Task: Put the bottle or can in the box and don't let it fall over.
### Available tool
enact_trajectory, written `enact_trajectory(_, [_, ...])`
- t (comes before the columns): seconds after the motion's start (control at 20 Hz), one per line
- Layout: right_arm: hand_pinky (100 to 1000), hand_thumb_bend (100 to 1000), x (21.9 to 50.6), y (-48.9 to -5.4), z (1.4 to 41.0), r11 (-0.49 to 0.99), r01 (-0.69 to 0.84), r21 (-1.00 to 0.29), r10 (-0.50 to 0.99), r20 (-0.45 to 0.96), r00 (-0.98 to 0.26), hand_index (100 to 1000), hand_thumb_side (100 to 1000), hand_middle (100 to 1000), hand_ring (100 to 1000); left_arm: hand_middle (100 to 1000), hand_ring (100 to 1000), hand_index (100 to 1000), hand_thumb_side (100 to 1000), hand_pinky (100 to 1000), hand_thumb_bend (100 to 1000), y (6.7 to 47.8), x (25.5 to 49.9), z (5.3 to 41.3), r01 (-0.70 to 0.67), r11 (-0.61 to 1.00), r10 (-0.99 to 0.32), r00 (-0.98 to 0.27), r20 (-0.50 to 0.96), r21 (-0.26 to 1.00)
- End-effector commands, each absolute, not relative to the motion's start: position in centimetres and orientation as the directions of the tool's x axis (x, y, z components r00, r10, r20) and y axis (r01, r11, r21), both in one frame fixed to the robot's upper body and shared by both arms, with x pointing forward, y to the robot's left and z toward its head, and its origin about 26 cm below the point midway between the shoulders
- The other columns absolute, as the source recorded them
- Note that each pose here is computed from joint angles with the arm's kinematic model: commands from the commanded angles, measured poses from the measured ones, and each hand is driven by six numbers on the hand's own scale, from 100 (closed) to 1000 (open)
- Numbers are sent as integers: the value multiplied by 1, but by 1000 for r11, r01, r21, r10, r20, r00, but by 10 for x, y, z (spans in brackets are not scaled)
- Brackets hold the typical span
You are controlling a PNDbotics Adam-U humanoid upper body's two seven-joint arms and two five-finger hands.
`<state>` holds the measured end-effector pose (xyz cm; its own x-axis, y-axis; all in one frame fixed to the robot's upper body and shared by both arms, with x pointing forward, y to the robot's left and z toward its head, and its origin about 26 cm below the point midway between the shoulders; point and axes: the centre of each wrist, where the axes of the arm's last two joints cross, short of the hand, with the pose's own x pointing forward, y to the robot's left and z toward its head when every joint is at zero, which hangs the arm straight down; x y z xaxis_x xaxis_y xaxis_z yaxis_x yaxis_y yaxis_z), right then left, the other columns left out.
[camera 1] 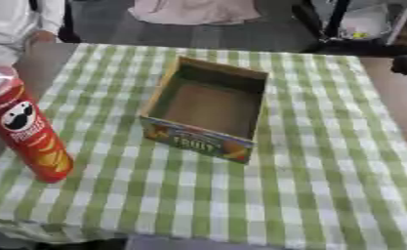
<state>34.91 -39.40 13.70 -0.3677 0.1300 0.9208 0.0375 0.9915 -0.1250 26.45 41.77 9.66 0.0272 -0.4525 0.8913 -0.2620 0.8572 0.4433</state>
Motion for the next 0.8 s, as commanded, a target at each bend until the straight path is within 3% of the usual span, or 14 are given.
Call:
enact_trajectory(0.05, [665, 756, 349, -397, 149, 990, 43, -136, 142, 909, -391, 851, 263, 926, 837, 836, 901, 871, 470, 855, 1000, 419, 269, 106, -263, 846, -479, 8, 878, 464])
enact_trajectory(0.8, [665, 753, 349, -395, 148, 991, 35, -132, 135, 911, -390, 852, 262, 926, 838, 833, 894, 865, 455, 855, 989, 411, 284, 108, -236, 835, -508, 17, 861, 497])
